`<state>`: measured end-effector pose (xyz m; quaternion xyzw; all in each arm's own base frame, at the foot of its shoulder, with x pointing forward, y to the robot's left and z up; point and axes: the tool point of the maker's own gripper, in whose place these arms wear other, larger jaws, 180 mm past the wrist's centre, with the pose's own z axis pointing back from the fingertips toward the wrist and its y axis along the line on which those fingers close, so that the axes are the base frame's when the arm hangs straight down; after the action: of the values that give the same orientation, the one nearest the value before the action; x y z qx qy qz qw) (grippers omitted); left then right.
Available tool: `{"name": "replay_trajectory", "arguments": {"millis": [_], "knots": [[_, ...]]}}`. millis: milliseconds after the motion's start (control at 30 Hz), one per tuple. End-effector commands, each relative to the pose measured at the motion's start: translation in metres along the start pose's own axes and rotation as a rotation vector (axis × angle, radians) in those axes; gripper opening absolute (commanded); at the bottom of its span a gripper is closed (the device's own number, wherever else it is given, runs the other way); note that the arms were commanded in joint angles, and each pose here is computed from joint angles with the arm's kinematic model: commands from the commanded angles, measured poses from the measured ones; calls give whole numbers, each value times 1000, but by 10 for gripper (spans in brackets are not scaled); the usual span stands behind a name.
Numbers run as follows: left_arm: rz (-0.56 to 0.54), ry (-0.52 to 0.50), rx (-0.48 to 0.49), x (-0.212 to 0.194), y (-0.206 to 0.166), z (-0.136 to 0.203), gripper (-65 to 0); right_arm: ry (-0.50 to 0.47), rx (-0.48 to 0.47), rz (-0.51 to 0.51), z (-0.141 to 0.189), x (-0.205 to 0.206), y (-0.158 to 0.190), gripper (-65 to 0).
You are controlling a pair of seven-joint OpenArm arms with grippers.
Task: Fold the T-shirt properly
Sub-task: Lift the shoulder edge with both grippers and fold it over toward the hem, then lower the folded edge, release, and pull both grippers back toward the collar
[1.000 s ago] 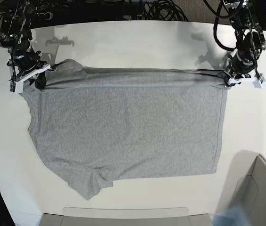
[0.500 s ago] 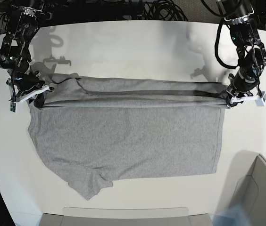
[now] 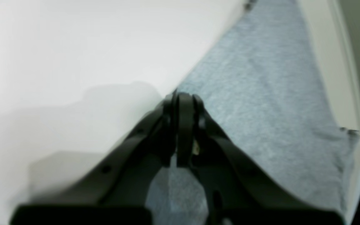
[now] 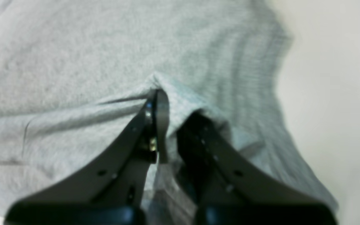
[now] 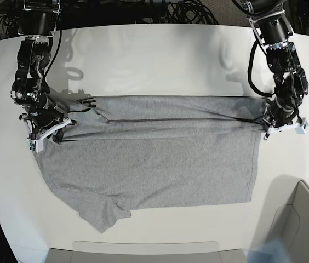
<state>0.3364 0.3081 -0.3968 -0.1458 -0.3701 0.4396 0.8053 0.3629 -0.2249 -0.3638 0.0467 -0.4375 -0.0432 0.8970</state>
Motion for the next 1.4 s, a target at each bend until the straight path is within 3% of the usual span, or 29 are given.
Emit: {"name": "replay_trajectory", "arguments": {"millis": [0, 400, 767, 967, 1033, 1200, 1367], "knots": [[-21, -60, -29, 21, -15, 1, -650, -71, -20, 27, 1, 25, -8, -650], [-8, -109, -37, 35, -26, -7, -650, -123, -28, 7, -19, 70, -14, -650], [27, -136, -1, 36, -14, -20, -650, -102, -27, 1, -47, 70, -17, -650], [30, -141, -2, 38, -15, -19, -431, -85, -10, 58, -49, 67, -10, -431], [20, -160, -19, 44, -22, -14, -407, -106, -9, 59, -48, 73, -9, -380], [-13, -213, -76, 60, -45, 2, -407, -227, 5, 80, -31, 106, 0, -370], [-69, -194, -77, 49, -38, 22, -407, -242, -69, 1, 15, 105, -37, -370]]}}
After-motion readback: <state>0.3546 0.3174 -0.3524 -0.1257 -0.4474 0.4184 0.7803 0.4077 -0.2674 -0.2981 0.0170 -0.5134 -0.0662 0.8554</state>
